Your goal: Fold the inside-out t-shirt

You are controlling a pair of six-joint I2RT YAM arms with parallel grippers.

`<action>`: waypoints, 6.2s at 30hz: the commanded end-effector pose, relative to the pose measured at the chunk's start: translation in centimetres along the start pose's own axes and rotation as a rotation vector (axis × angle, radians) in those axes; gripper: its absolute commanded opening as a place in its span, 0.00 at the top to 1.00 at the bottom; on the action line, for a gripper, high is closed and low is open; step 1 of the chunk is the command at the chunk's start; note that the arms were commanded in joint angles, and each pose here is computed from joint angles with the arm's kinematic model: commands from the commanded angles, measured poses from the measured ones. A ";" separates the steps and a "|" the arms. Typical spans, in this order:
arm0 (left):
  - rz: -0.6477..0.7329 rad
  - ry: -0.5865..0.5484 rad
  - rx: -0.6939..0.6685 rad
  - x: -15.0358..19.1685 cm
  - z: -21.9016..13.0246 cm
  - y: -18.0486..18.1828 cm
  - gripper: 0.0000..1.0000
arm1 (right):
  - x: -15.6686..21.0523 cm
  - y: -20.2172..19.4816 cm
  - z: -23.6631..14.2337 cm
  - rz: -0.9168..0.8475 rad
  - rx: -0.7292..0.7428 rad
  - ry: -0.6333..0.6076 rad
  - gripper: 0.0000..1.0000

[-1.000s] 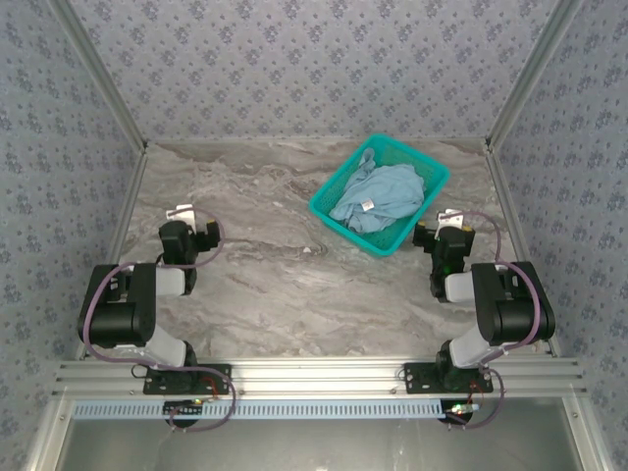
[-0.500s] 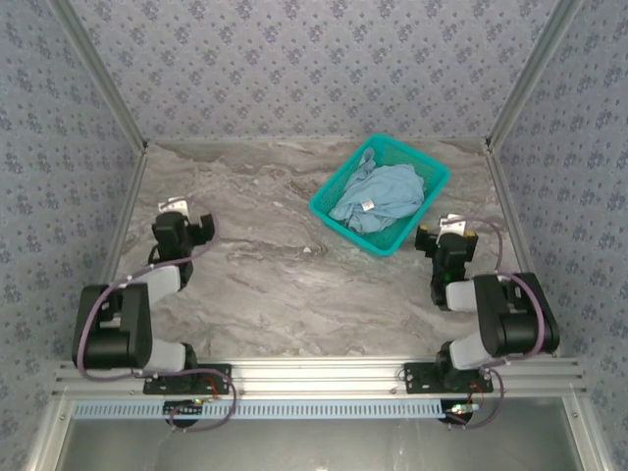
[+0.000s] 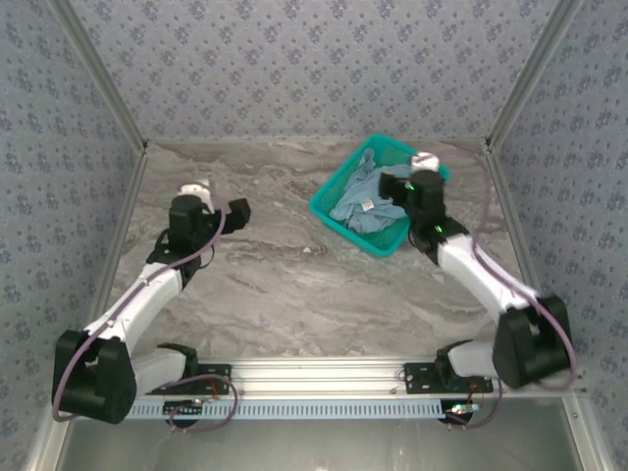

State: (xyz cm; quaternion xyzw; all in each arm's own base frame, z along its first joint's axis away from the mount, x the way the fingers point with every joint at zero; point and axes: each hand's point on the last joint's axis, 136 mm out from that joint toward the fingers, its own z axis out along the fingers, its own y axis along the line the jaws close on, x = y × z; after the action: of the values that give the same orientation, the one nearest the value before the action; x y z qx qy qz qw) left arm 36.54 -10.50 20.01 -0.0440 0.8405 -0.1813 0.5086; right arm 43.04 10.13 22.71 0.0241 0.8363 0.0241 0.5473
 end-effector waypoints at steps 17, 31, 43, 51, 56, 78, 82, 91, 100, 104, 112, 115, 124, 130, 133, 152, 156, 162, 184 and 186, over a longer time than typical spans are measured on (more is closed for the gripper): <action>0.046 0.077 -0.069 1.6 -0.2 -0.8 0.02 | 16.0 2.0 15.9 0.084 0.058 0.735 0.37; 0.025 -0.044 -0.135 0.1 -4.6 1.0 0.02 | -13.7 7.6 -3.5 0.079 -0.406 -0.114 1.00; -0.153 -0.230 -0.410 -2.6 -10.8 8.1 0.02 | -16.7 26.9 -16.3 -0.119 -0.897 -0.230 1.00; -0.213 -0.448 -0.588 -3.7 -18.2 11.3 0.02 | -5.5 33.8 -8.3 -0.102 -0.956 0.156 0.98; -0.194 -0.414 -0.450 -3.9 -16.6 9.2 0.02 | 0.2 31.6 -5.0 -0.217 -0.833 0.346 0.43; 0.284 0.246 0.282 14.1 3.4 -15.1 0.03 | 13.7 8.7 -4.7 -0.356 -0.286 0.702 0.24; 0.292 0.274 0.212 15.2 4.5 -14.2 0.03 | 14.9 5.3 -3.7 -0.408 -0.141 0.761 0.27; 0.348 0.255 0.079 14.4 4.2 -11.6 0.03 | 11.3 -10.0 -1.4 -0.253 0.327 0.759 0.26; 0.321 0.265 -0.039 13.4 4.2 -9.5 0.03 | 6.2 -7.0 -0.6 -0.194 0.193 0.552 0.23; 0.296 0.254 -0.068 12.2 3.6 -8.2 0.03 | 4.7 -3.7 1.6 -0.120 0.050 0.465 0.19; 0.257 0.212 -0.095 10.3 2.8 -6.8 0.03 | 1.7 -6.6 10.0 0.009 0.202 0.428 0.16; 0.251 0.207 -0.105 10.1 2.5 -6.2 0.03 | 1.8 -7.6 13.0 0.090 0.223 0.444 0.17; 0.246 0.195 -0.128 9.5 1.9 -5.0 0.03 | 4.3 -8.0 17.3 0.077 0.195 0.544 0.44; 0.225 0.205 -0.142 10.3 1.4 -4.0 0.02 | 6.1 -9.5 14.4 -0.021 0.206 0.617 0.60; 0.221 0.210 -0.152 10.6 1.3 -3.6 0.02 | 7.0 -9.9 12.9 -0.070 0.203 0.655 0.64; 0.089 0.357 -0.285 10.8 0.8 3.7 0.03 | 1.8 -4.3 7.4 -0.424 0.203 0.484 0.31; 0.052 0.409 -0.223 12.1 0.1 3.2 0.06 | 4.9 5.9 3.8 -0.411 -0.107 0.435 0.29; 0.084 0.444 -0.144 12.4 0.8 0.5 0.17 | 12.5 10.5 2.6 -0.305 -0.285 0.608 0.28; 0.167 0.463 -0.212 12.4 3.4 0.9 0.96 | 15.6 8.6 8.8 -0.211 -0.221 0.692 0.88; 0.151 0.381 -0.172 9.6 1.9 -0.3 1.00 | 13.2 6.6 7.8 -0.220 -0.171 0.644 0.95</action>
State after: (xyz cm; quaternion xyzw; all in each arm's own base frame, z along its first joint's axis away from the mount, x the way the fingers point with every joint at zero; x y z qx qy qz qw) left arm 33.20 -14.09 6.60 0.0189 0.9557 -0.0562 0.2883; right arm 44.27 20.88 3.62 -0.1435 0.9641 0.0725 0.2115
